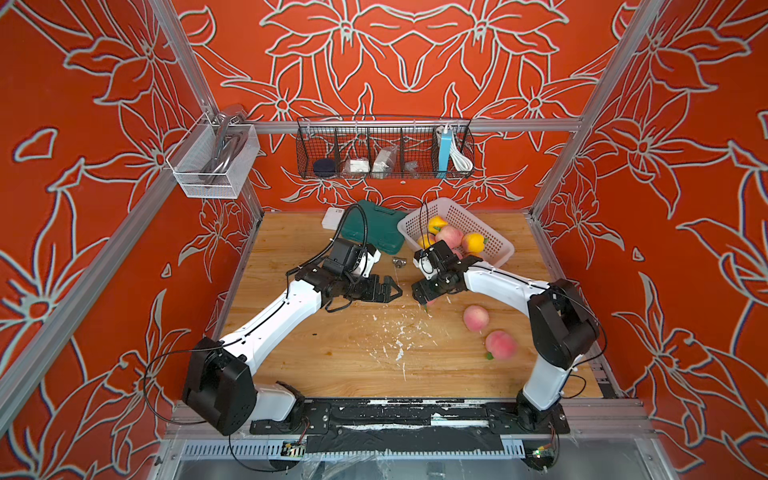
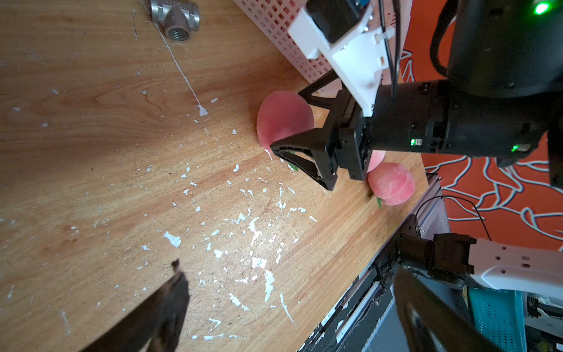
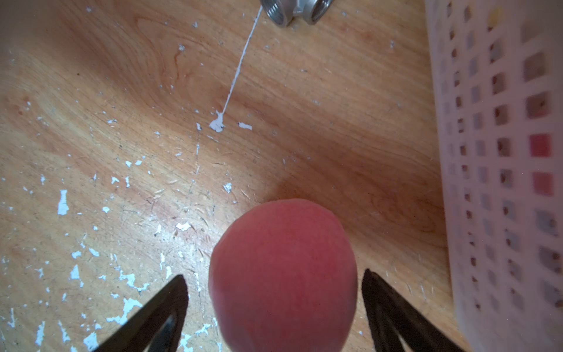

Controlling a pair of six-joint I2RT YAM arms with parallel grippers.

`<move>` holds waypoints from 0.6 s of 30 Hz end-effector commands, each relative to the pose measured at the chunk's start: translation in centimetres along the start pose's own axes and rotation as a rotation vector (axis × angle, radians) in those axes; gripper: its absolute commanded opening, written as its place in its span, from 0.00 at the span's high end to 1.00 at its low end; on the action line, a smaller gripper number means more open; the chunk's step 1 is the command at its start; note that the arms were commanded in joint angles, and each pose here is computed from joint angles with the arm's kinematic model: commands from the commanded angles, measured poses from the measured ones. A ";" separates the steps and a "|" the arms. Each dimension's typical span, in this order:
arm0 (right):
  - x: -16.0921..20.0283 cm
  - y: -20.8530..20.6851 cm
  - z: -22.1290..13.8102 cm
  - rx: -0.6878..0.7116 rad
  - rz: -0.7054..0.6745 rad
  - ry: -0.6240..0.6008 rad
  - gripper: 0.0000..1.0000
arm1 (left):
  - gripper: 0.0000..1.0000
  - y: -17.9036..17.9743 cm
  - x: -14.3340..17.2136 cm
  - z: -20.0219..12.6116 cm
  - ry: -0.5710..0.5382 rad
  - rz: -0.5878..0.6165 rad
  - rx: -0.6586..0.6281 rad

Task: Put the peaches into the basket
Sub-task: Pick up the peach from the center of the board.

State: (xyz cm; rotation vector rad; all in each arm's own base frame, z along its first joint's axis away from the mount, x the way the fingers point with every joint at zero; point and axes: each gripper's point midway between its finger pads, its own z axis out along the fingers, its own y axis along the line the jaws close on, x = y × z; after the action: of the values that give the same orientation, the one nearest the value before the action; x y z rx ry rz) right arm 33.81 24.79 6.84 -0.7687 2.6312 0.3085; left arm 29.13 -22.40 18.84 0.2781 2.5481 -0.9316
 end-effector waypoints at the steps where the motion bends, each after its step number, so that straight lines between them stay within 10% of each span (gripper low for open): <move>1: 0.3 0.2 0.2 -0.002 -0.011 0.027 0.08 | 0.01 -0.6 -0.5 -0.7 -0.019 0.024 0.022; 18: 0.4 0.5 1.0 -0.023 -0.018 0.060 0.13 | 0.01 -0.9 -0.8 -0.9 -0.030 0.024 0.035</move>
State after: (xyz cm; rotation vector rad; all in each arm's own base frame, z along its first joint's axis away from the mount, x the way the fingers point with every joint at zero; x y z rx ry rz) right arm 33.70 24.88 5.92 -0.7873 2.6674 0.3047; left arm 29.00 -22.53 18.96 0.2829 2.5468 -0.9510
